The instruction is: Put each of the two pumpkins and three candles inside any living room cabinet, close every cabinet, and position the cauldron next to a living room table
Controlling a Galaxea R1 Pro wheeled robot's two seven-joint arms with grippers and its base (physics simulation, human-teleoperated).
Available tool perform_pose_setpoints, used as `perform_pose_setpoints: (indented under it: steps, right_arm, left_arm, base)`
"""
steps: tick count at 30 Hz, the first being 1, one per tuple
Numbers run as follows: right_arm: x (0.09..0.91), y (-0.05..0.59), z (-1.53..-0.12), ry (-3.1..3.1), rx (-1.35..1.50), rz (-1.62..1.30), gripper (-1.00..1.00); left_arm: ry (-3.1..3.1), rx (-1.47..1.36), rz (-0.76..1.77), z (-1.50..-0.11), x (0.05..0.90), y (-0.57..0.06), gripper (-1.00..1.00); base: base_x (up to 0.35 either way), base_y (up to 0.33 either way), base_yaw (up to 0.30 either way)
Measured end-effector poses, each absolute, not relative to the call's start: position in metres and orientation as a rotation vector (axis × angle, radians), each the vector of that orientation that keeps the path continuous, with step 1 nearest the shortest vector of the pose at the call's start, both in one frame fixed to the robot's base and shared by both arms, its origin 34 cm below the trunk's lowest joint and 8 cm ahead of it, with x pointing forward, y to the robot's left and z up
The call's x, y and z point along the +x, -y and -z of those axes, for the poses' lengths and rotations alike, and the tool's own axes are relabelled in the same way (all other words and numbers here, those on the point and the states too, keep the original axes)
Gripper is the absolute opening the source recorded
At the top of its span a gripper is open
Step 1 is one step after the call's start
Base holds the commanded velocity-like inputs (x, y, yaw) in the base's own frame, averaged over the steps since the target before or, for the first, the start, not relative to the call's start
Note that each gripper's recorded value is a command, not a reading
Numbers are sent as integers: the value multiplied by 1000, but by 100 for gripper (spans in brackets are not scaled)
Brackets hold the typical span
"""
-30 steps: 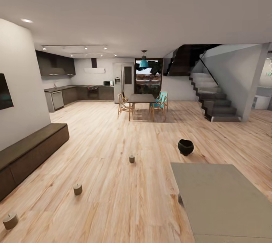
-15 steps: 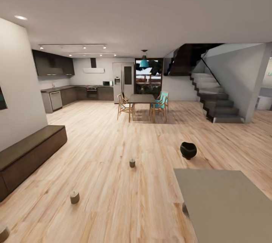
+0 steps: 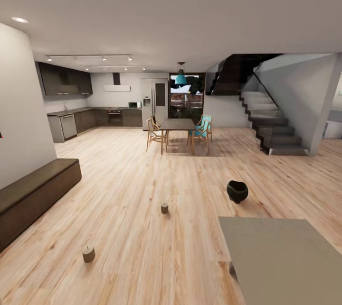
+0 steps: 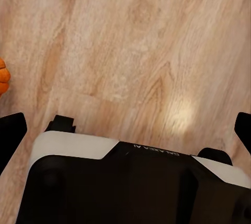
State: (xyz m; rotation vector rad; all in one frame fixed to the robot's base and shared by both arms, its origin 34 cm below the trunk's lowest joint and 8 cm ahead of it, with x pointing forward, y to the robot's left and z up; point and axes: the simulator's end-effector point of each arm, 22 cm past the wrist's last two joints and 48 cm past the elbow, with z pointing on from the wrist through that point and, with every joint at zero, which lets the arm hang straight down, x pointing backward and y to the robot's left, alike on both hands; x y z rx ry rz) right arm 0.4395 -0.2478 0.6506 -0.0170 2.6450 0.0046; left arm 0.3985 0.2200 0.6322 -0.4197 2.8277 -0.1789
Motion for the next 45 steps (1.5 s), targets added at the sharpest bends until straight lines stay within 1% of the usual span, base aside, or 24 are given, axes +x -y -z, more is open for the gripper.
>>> perform_pose_setpoints:
  steps: [6, 45]
  right_arm:
    - [439, 248, -651, -2645, -17, -5, 100]
    - [439, 248, -651, -2645, -17, -5, 100]
  left_arm:
    - [-2827, -420, 179, -632, 398, -220, 100]
    - [-2829, -420, 179, -632, 398, -220, 100]
  base:
    - [265, -1, 0]
    - [334, 0, 0]
